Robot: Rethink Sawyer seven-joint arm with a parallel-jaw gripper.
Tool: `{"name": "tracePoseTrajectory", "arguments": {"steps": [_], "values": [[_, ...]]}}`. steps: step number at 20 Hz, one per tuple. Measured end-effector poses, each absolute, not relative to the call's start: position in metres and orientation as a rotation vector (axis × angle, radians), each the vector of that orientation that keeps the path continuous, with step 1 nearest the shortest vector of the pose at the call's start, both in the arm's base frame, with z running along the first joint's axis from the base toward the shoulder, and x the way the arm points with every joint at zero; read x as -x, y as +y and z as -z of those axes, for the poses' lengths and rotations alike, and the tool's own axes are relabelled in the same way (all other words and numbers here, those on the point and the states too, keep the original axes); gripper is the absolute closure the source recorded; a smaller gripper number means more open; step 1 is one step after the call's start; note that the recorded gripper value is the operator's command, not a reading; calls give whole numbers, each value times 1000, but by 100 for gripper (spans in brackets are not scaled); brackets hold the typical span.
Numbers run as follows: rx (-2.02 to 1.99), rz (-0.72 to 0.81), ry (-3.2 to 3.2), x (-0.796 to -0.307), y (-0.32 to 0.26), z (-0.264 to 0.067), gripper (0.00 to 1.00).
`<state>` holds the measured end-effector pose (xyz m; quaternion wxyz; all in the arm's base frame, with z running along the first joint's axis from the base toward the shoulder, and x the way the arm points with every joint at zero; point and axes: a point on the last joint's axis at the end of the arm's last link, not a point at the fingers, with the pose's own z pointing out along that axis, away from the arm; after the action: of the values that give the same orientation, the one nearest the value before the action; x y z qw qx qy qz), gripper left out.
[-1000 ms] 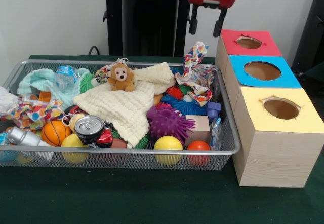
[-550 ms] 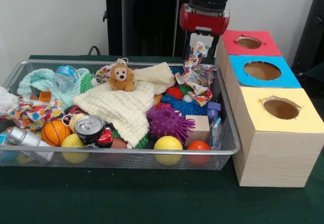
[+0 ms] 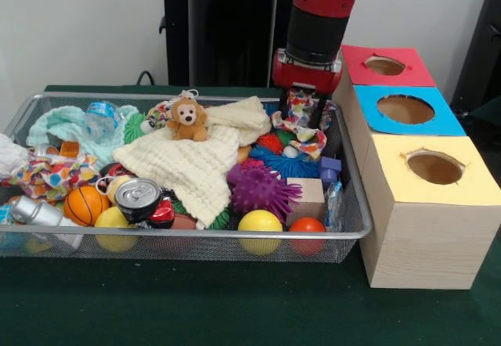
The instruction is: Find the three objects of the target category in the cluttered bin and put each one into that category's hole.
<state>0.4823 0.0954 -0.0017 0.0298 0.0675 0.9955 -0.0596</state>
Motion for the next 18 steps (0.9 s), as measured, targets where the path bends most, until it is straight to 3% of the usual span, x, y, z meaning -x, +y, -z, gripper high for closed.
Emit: {"name": "tracePoseTrajectory", "arguments": {"steps": [7,18], "values": [[-248,222,3104,-466,113,20,0],[-264,229,3099,-468,111,19,0]]}}
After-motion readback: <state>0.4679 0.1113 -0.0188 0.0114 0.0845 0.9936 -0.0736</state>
